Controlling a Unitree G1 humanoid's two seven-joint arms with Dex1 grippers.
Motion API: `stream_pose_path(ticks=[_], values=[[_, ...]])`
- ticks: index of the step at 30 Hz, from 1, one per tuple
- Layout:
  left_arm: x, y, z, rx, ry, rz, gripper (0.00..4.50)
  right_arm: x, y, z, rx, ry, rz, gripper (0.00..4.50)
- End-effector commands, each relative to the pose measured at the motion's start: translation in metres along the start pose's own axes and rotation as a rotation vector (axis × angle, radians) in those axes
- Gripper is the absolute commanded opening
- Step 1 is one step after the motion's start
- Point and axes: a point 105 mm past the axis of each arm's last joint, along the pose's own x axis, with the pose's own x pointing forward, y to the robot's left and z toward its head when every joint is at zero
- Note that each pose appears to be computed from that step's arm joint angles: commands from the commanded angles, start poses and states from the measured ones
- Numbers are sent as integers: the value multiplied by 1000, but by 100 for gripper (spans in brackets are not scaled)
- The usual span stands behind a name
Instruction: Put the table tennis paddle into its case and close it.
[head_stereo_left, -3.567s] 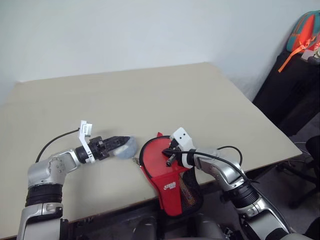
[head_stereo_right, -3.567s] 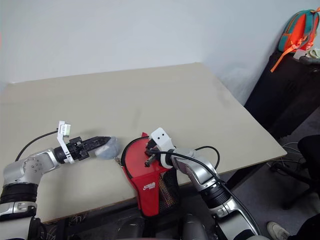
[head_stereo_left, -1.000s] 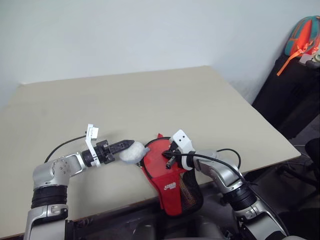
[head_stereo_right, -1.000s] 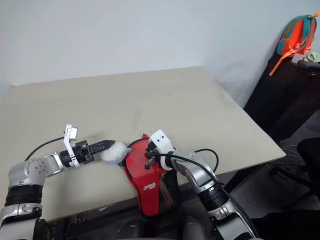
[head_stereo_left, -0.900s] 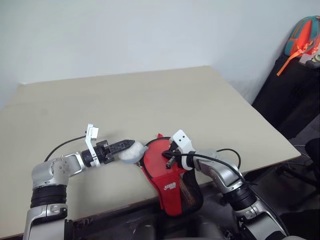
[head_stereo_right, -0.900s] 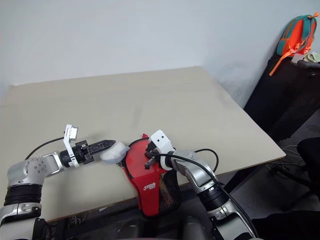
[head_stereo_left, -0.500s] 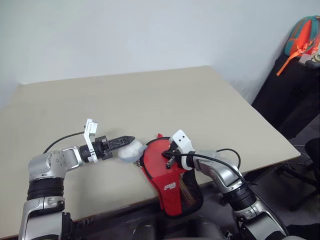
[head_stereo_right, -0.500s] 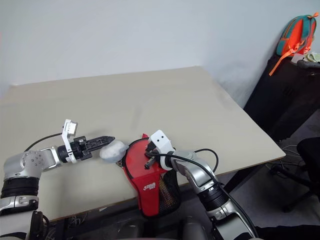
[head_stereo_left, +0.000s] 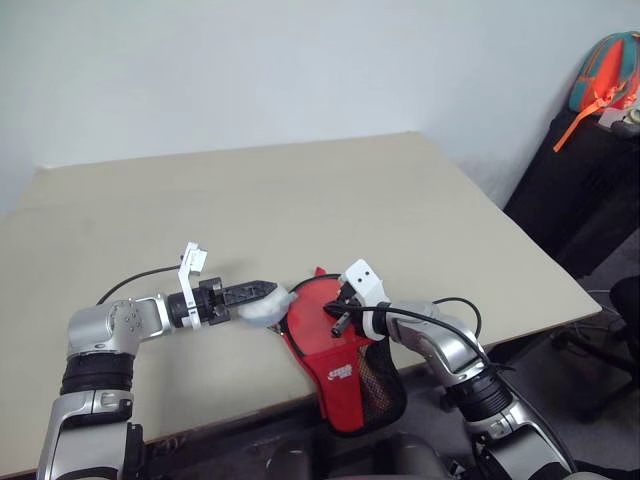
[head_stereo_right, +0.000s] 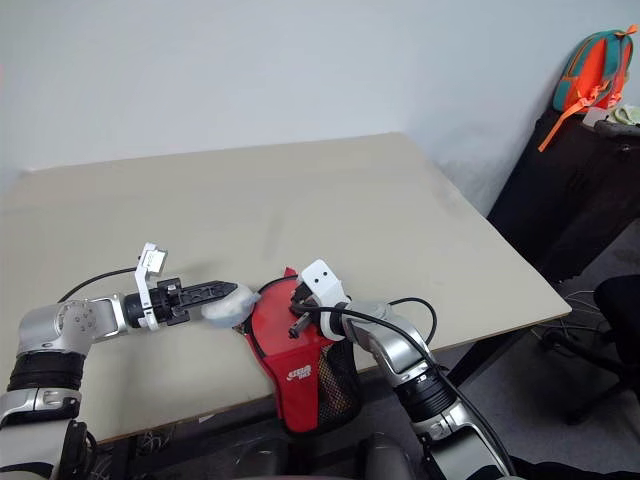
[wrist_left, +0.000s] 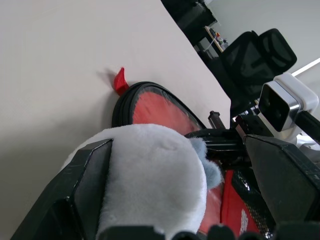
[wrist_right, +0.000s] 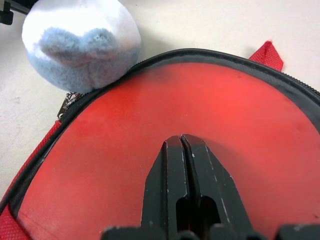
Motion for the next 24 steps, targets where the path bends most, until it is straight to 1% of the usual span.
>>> stream_pose_path(ticks=[1,5,9,12,15,18,20,24], values=[[1,0,-14,-1,88,3,440,-2,-2,5,-1,-14,-11,0],[0,3,-17,7,119,24,440,-2,-3,6,0,-17,-16,0],[-1,7,-16,14,123,44,440,-2,-4,7,1,-19,-18,0],[-2,16,-15,20,129,93,440,-2,-4,8,0,-24,-20,0],[-4,23,-14,17,136,132,382,-2,-3,9,0,-27,-21,0],[-6,27,-14,17,159,174,283,-2,-4,11,0,-31,-22,0],[-7,26,-13,25,177,175,207,-2,-3,11,-1,-33,-22,0],[-7,22,-13,42,205,162,82,-2,-3,12,-5,-34,-20,0]])
